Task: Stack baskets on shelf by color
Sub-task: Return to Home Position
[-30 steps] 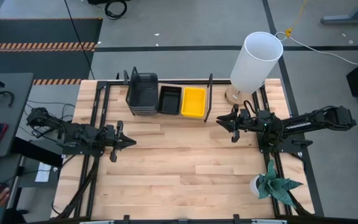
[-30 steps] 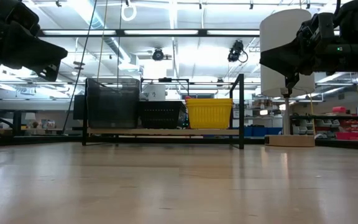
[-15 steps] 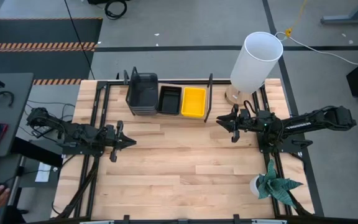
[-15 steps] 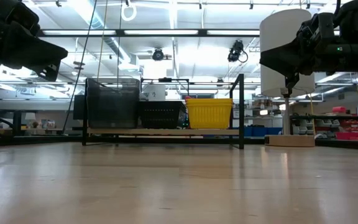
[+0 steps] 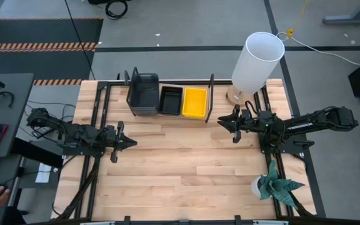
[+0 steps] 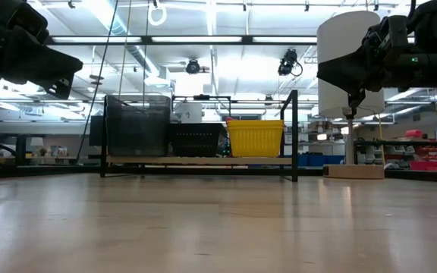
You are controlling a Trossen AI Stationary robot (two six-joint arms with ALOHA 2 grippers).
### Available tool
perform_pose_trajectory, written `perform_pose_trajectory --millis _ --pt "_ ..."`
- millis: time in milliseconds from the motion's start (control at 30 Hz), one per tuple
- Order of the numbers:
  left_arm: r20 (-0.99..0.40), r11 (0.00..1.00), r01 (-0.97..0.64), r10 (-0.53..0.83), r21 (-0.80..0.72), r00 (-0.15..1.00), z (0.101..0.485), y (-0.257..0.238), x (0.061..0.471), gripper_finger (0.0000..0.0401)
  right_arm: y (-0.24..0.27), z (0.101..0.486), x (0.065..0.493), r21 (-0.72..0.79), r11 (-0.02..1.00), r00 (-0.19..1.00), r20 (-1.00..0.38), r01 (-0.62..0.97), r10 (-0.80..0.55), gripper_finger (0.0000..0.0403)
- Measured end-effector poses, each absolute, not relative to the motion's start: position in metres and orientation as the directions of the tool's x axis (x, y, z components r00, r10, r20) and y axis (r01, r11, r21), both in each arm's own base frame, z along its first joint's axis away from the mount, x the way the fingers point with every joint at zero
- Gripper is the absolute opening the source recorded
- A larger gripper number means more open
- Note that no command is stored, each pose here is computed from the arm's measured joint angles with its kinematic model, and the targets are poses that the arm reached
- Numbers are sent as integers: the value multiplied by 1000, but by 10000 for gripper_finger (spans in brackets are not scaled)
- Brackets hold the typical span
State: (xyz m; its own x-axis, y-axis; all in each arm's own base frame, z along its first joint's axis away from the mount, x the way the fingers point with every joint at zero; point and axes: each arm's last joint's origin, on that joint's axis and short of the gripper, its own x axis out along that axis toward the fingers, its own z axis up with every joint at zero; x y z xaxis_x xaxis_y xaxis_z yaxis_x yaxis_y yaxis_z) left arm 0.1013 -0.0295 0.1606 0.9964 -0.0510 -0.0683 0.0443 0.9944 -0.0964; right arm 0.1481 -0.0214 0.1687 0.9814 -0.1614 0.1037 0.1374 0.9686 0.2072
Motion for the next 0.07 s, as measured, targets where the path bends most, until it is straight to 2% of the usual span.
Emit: perform_pose_trajectory --millis 67 --pt "-68 994 44 -51 -96 996 161 -29 101 36 -21 169 148 207 969 981 103 137 -161 96"
